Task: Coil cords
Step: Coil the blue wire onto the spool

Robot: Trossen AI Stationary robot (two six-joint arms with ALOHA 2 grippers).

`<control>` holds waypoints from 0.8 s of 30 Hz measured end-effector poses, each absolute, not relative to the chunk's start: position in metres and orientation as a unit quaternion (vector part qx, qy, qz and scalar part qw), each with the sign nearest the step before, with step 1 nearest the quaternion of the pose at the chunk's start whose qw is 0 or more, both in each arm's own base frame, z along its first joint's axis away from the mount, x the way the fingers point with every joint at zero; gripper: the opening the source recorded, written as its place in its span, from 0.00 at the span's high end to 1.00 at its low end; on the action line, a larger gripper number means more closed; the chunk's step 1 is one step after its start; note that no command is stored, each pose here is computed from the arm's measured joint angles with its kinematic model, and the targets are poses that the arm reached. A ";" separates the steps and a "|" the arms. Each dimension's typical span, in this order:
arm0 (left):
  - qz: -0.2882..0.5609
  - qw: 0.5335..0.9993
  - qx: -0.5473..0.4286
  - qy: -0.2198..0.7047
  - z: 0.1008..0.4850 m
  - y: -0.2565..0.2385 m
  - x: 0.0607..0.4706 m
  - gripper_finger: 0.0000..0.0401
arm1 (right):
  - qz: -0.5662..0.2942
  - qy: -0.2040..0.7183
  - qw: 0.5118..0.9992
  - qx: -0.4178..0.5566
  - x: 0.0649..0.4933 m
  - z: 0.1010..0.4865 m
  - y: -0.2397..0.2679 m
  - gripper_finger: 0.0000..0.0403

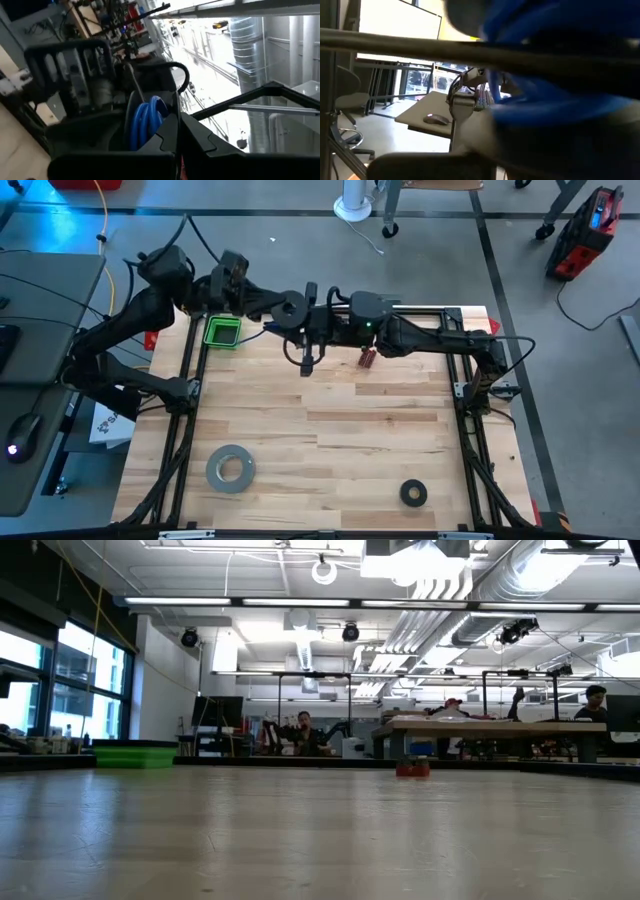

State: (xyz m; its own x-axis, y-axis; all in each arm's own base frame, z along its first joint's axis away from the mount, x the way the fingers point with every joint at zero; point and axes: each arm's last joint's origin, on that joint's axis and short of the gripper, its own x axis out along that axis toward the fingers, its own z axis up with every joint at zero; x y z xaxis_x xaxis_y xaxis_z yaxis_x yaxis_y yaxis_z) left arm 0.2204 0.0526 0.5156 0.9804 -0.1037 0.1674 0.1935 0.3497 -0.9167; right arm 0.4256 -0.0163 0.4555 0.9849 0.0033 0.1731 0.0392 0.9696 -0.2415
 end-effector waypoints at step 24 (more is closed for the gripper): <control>-0.114 0.798 -0.587 0.077 0.507 0.038 0.190 1.00 | -0.031 -0.075 0.980 -0.184 0.425 0.454 -0.030 1.00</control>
